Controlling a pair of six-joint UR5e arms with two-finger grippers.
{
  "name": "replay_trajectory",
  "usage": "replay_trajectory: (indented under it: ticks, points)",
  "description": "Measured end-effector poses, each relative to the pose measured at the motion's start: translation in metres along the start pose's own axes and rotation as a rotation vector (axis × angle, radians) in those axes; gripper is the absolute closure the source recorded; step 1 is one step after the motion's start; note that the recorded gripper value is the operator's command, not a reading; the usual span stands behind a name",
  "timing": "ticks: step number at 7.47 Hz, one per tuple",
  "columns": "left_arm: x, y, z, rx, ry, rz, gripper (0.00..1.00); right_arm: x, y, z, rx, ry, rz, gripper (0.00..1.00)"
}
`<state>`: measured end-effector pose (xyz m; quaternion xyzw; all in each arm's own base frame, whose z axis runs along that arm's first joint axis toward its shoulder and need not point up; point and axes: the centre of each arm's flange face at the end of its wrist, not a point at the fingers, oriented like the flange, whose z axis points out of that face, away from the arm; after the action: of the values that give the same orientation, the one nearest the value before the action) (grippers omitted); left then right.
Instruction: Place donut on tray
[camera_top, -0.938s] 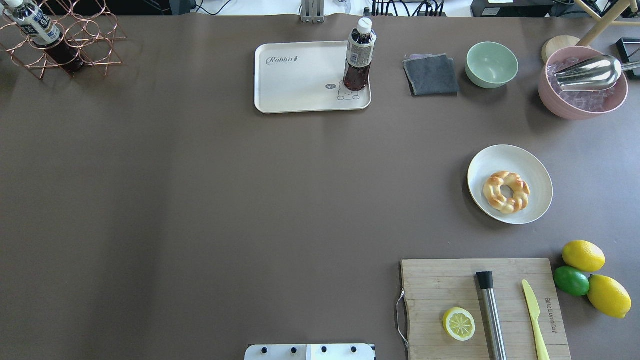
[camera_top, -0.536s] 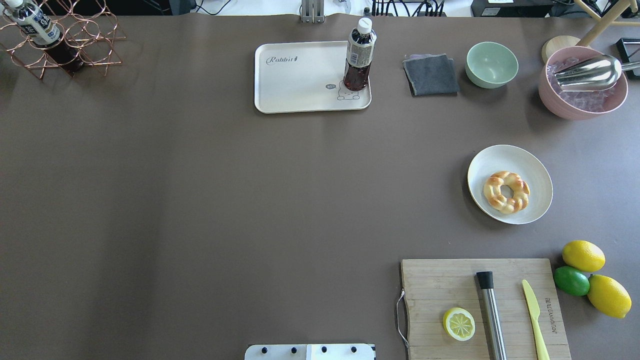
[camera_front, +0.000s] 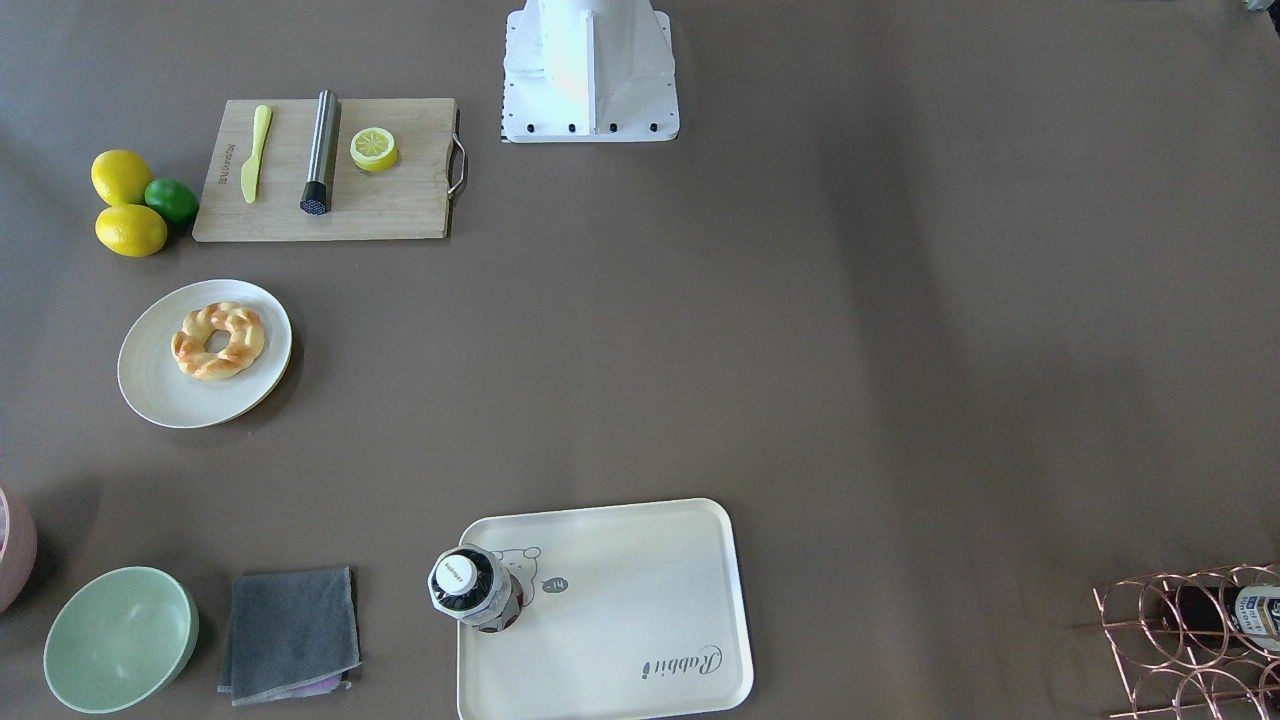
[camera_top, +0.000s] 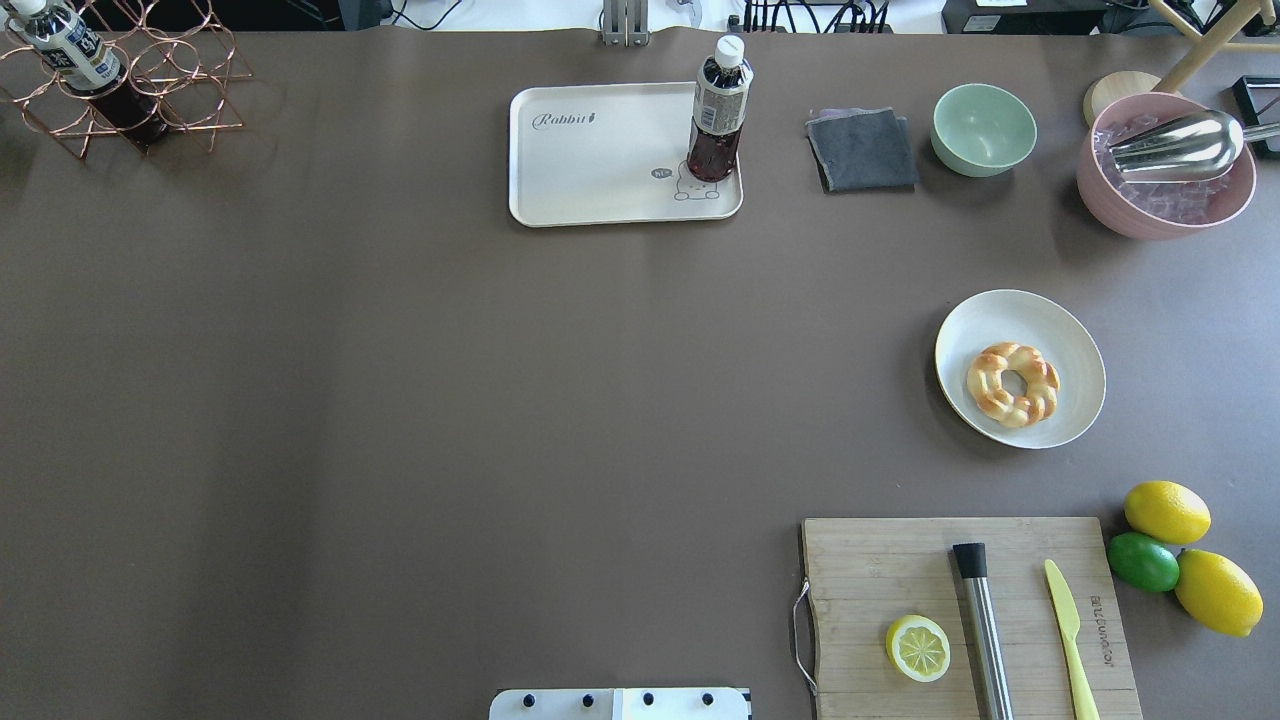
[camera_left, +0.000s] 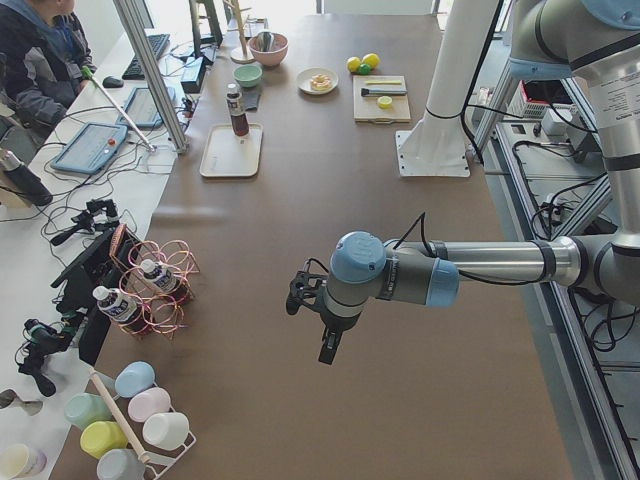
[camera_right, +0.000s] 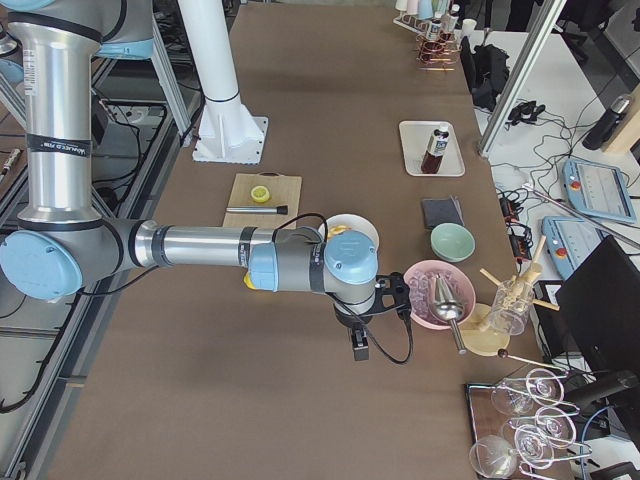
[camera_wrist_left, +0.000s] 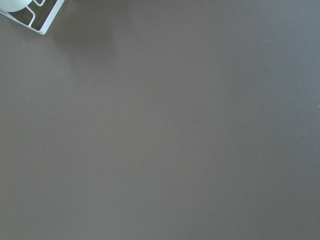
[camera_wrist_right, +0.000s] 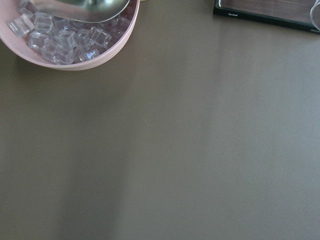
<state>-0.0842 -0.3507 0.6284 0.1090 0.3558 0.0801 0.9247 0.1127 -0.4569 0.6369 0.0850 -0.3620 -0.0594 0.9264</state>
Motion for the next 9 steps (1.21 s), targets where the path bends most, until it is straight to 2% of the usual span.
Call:
replay_trajectory:
  ticks: [6, 9]
  points:
    - [0.003, 0.003, 0.0, 0.001, 0.011, 0.008, 0.03, -0.009, 0.002, 0.007, -0.005, -0.033, 0.016, 0.0]
    - [0.0, 0.006, 0.002, -0.007, 0.007, 0.0, 0.03, -0.053, -0.009, 0.024, -0.043, -0.073, 0.05, 0.0]
